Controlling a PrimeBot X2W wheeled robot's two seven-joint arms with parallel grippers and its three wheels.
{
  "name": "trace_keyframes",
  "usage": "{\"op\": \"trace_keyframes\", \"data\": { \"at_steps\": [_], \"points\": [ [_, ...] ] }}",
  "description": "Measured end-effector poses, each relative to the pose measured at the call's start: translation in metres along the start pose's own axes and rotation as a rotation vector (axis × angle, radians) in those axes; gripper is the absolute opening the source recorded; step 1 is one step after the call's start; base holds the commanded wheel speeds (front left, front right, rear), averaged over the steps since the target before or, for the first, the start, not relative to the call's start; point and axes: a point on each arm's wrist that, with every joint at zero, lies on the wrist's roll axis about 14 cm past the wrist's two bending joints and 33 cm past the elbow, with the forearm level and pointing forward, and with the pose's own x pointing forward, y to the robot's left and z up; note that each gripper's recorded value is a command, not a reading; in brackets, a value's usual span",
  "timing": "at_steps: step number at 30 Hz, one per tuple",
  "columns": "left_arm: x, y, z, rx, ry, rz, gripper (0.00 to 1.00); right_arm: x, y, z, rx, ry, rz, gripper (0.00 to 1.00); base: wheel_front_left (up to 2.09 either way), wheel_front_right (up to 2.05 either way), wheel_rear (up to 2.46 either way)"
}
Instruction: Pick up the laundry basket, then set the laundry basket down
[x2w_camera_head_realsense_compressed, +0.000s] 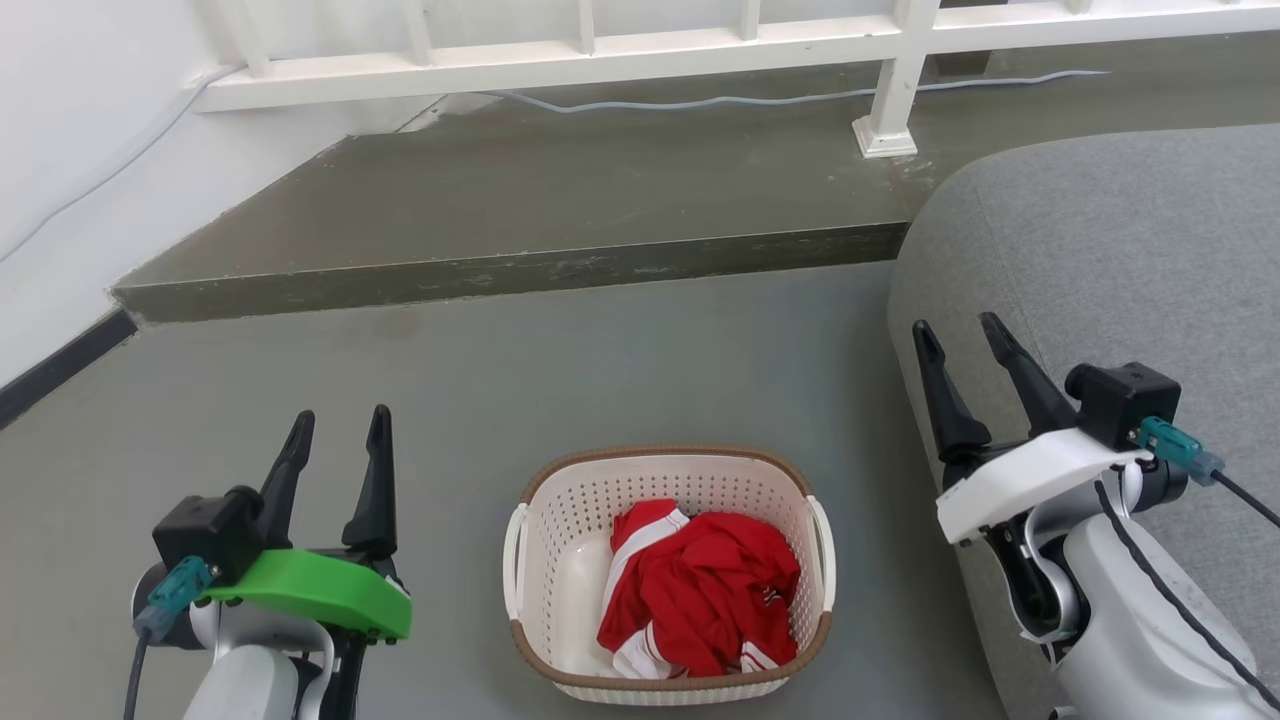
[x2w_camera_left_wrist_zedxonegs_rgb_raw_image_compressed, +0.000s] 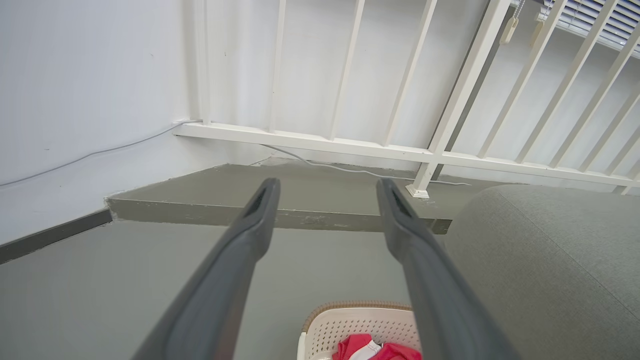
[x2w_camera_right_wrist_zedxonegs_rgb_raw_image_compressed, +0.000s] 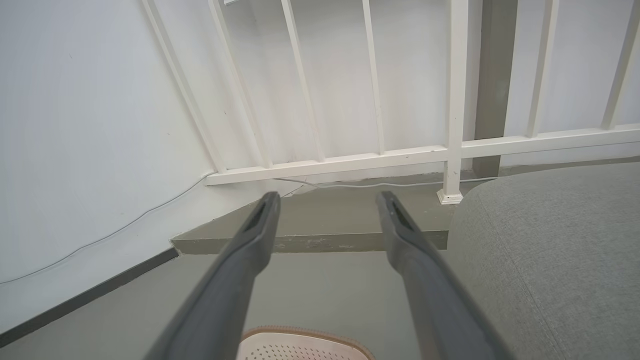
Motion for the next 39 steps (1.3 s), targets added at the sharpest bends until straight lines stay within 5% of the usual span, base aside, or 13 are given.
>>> {"op": "trace_keyframes", "data": {
  "at_steps": [23, 24, 30, 39],
  "points": [
    [-0.006, 0.001, 0.0, 0.028, -0.004, 0.009, 1.0, -0.008, -0.005, -0.001, -0.017, -0.008, -0.026, 1.0, 0.0, 0.0, 0.0],
    [-0.006, 0.001, -0.002, 0.024, -0.001, 0.005, 0.0, -0.008, -0.005, -0.002, -0.014, -0.005, -0.026, 0.0, 0.0, 0.0, 0.0],
    [-0.02, 0.003, -0.031, -0.001, 0.087, 0.032, 0.0, -0.026, -0.004, -0.036, 0.023, 0.094, -0.054, 0.0, 0.0, 0.0, 0.0],
    [-0.021, 0.015, -0.031, -0.096, 0.099, 0.086, 0.0, -0.026, -0.016, -0.036, 0.124, 0.101, -0.105, 0.0, 0.0, 0.0, 0.0]
  ]
}}
